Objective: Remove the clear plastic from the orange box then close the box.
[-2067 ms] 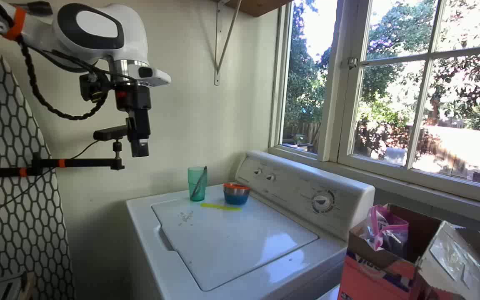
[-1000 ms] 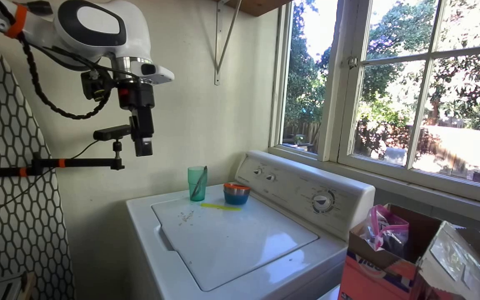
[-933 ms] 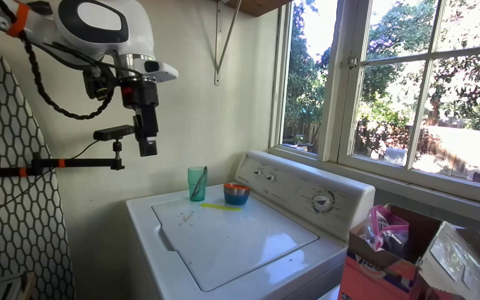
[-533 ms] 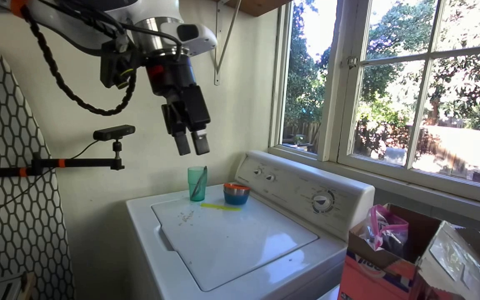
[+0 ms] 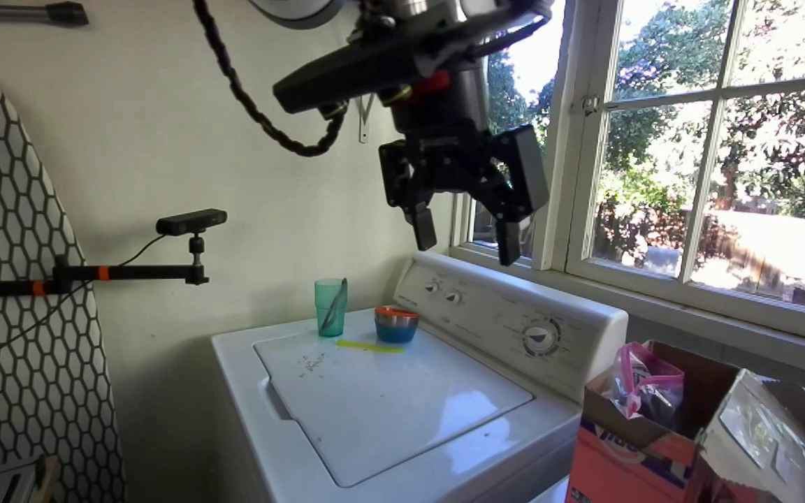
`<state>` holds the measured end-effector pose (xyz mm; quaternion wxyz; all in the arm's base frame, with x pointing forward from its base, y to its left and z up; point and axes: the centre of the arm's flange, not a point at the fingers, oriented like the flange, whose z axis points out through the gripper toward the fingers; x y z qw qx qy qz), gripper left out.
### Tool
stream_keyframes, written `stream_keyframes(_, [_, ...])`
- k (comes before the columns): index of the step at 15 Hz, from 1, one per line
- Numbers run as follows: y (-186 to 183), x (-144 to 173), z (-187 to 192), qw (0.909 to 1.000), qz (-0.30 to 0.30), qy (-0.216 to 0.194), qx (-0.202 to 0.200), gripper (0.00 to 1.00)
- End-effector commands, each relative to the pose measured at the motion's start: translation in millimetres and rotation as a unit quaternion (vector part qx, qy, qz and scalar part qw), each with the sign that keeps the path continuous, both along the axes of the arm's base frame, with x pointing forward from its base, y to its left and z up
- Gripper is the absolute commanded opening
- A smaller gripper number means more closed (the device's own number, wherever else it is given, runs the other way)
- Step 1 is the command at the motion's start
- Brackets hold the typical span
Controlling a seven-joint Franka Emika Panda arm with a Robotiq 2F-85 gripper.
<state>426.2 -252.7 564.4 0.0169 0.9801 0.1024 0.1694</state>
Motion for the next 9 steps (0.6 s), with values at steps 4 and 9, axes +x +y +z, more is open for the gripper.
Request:
stream_keyframes(4, [-9.4, 25.0, -6.6, 0.9998, 0.002, 0.019, 0.012, 1.00])
stream_keyframes(9, [-30.5, 39.7, -25.6, 0.9990, 0.012, 0.040, 0.016, 1.00])
